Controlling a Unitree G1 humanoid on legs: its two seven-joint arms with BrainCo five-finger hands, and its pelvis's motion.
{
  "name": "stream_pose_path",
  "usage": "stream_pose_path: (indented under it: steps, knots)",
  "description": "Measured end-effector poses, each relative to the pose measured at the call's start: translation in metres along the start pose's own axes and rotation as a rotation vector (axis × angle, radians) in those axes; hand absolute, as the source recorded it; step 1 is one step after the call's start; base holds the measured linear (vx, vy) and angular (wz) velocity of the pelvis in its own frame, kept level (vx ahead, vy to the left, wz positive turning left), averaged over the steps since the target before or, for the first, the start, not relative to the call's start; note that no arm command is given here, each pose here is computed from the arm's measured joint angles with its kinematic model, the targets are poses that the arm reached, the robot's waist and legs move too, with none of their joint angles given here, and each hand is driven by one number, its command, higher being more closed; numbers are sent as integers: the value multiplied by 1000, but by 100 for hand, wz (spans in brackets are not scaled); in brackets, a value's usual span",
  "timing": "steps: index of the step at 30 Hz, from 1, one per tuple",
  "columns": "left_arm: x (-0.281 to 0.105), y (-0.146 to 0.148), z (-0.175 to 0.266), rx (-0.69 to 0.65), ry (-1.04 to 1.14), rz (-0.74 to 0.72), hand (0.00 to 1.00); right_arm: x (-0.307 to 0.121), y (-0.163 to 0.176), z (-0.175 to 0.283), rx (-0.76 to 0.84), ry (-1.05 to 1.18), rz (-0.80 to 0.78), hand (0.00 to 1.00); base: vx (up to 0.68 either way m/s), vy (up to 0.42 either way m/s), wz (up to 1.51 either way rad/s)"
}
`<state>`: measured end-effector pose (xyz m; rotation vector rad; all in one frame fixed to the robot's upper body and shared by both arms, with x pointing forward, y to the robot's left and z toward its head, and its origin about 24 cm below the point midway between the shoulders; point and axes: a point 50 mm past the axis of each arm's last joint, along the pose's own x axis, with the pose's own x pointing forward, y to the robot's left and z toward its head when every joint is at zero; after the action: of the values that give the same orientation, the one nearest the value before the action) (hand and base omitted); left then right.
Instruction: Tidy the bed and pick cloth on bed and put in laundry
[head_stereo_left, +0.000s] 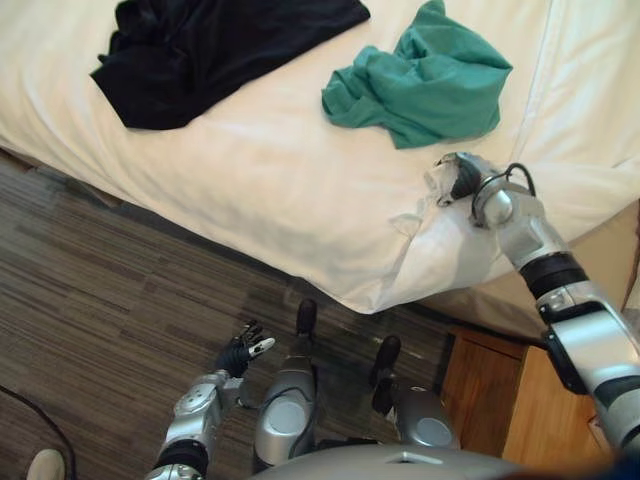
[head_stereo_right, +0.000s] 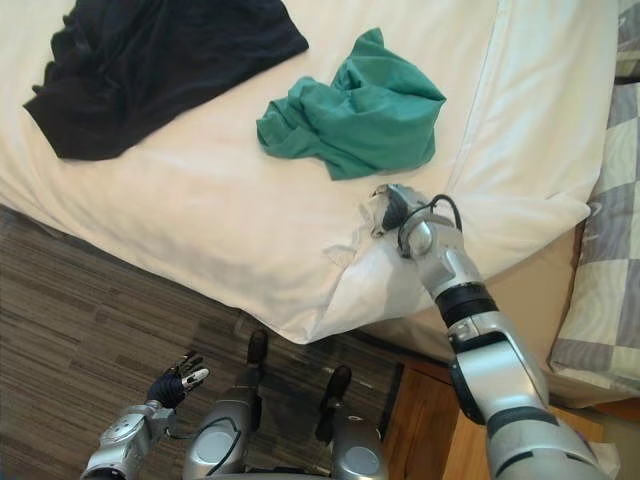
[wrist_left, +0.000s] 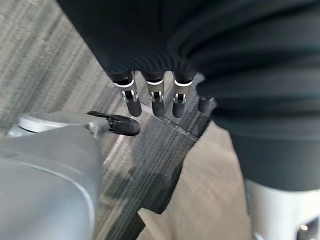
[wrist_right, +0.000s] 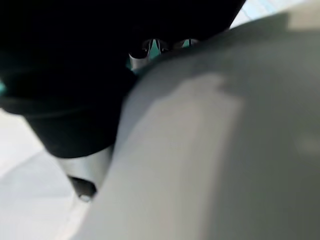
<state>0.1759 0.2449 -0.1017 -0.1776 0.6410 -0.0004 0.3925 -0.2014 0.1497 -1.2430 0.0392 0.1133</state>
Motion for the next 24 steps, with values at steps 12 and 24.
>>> stream_pose_path:
  steps: [12,24]
  knots:
    - [-8,1,-11,30,83,-2,0,-54,73,-34,478,36,-21,100,68,2,-1]
    - [-34,-27,-80,-51,290,-26,0,-161,129,-84,824,239,-124,0,-3,5,-31]
